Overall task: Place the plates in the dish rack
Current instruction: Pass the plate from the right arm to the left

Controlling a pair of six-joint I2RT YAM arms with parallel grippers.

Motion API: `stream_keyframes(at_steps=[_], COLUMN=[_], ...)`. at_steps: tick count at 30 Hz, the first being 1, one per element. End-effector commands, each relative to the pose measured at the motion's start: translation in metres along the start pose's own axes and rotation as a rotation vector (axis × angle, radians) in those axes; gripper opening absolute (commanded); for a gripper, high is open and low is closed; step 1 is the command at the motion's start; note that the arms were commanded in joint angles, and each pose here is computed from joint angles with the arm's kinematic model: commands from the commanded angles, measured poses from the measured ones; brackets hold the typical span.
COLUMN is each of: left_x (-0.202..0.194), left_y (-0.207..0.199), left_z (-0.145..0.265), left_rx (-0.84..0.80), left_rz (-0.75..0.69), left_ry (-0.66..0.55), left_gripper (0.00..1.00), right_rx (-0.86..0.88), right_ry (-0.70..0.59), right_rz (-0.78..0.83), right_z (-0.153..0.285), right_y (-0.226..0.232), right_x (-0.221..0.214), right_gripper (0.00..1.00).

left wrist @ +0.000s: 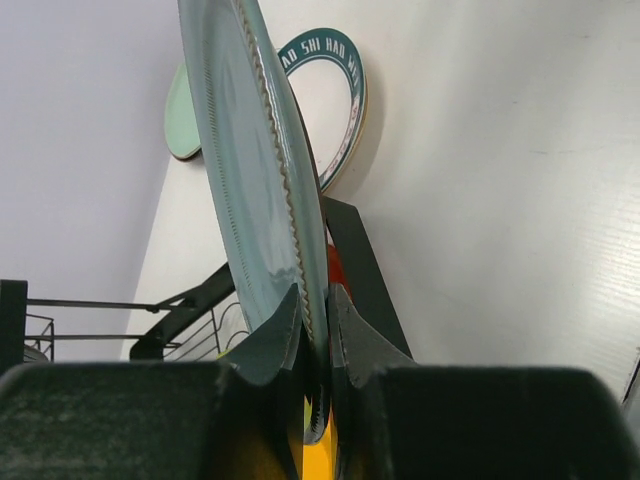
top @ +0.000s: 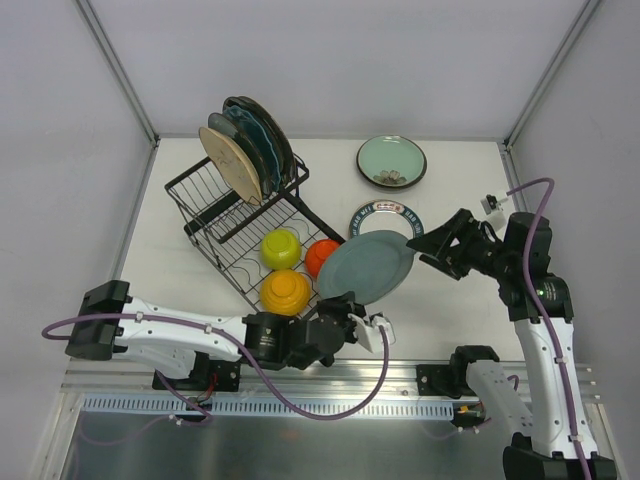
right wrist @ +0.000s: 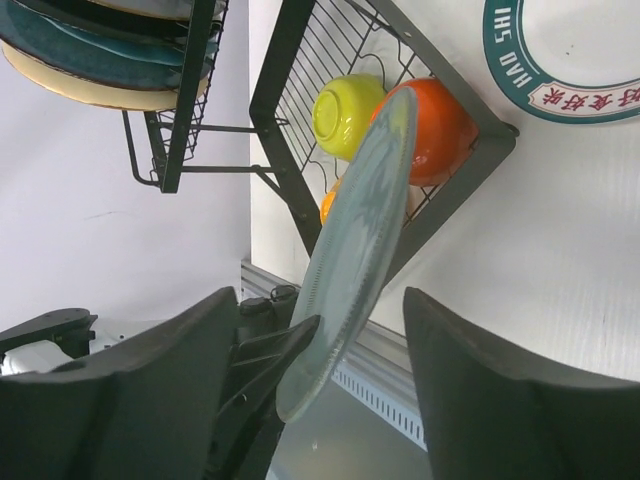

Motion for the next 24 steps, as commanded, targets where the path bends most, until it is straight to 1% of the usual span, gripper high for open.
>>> stream_keyframes(at_steps=[1, 2, 6, 8, 9, 10, 12, 13, 14, 15, 16, 17, 18, 19, 20, 21, 22, 24], left_x=[0.025, 0.025, 0.021, 0.023, 0.018, 0.019, 0.015, 0.016, 0.016, 0.011, 0.015, 0.015, 0.010, 0.011, 0.009, 0.008, -0.001, -0.004], left_y=[0.031, 0.034, 0.045, 0.052, 0.055, 0.057, 0.066, 0.071, 0.073, 0.077, 0.082, 0.085, 0.089, 0.094, 0.096, 0.099, 0.108, 0.114], left_z=[0.019, 0.022, 0.033, 0.042, 0.045, 0.048, 0.058, 0.063, 0.065, 0.066, 0.068, 0.069, 0.067, 0.067, 0.065, 0.063, 0.060, 0.060], left_rx=[0.103, 0.110, 0.146, 0.157, 0.159, 0.162, 0.180, 0.183, 0.186, 0.194, 0.198, 0.196, 0.208, 0.209, 0.183, 0.186, 0.217, 0.223], left_rz=[0.190, 0.207, 0.319, 0.434, 0.454, 0.533, 0.595, 0.662, 0.688, 0.680, 0.754, 0.775, 0.811, 0.843, 0.878, 0.946, 0.983, 1.066], left_ry=[-0.107, -0.108, -0.094, -0.098, -0.075, -0.080, -0.072, -0.089, -0.087, -0.062, -0.072, -0.064, -0.035, -0.031, -0.024, -0.020, 0.003, 0.001], left_gripper=[0.00, 0.00, 0.00, 0.00, 0.00, 0.00, 0.00, 0.00, 0.00, 0.00, 0.00, 0.00, 0.00, 0.00, 0.00, 0.00, 0.00, 0.00], right_rx=[0.042, 0.037, 0.031, 0.025, 0.026, 0.024, 0.019, 0.016, 0.011, 0.009, 0.002, -0.005, -0.006, -0.012, -0.015, -0.018, -0.020, -0.024], right_ry=[-0.012, -0.016, -0.013, -0.025, -0.035, -0.041, -0.055, -0.061, -0.062, -0.063, -0.070, -0.070, -0.073, -0.083, -0.084, -0.083, -0.087, -0.085], right_rz=[0.055, 0.060, 0.107, 0.131, 0.147, 0.162, 0.178, 0.186, 0.186, 0.186, 0.187, 0.184, 0.185, 0.187, 0.185, 0.185, 0.184, 0.185], right_z=[0.007, 0.007, 0.011, 0.013, 0.015, 0.016, 0.018, 0.019, 0.018, 0.018, 0.018, 0.018, 0.018, 0.019, 0.019, 0.019, 0.019, 0.019], right_y=[0.015, 0.015, 0.018, 0.021, 0.022, 0.023, 0.024, 0.024, 0.022, 0.022, 0.021, 0.019, 0.018, 0.018, 0.017, 0.016, 0.015, 0.013], right_x=[0.005, 0.006, 0.008, 0.010, 0.010, 0.011, 0.011, 0.012, 0.012, 0.011, 0.011, 0.011, 0.010, 0.010, 0.009, 0.009, 0.009, 0.007], right_gripper=[0.73, 0.78, 0.85, 0.88, 0.90, 0.91, 0.94, 0.95, 0.95, 0.95, 0.95, 0.95, 0.95, 0.95, 0.95, 0.96, 0.95, 0.96])
Point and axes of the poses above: each gripper's point midway between its finger pads, its own z axis back along the fingers, its own y axis along the line the jaws close on, x = y × z, the point moved 7 cm from there along z, back along the fingers, and after that the axes turned 1 degree about z, right-handed, at the moved point
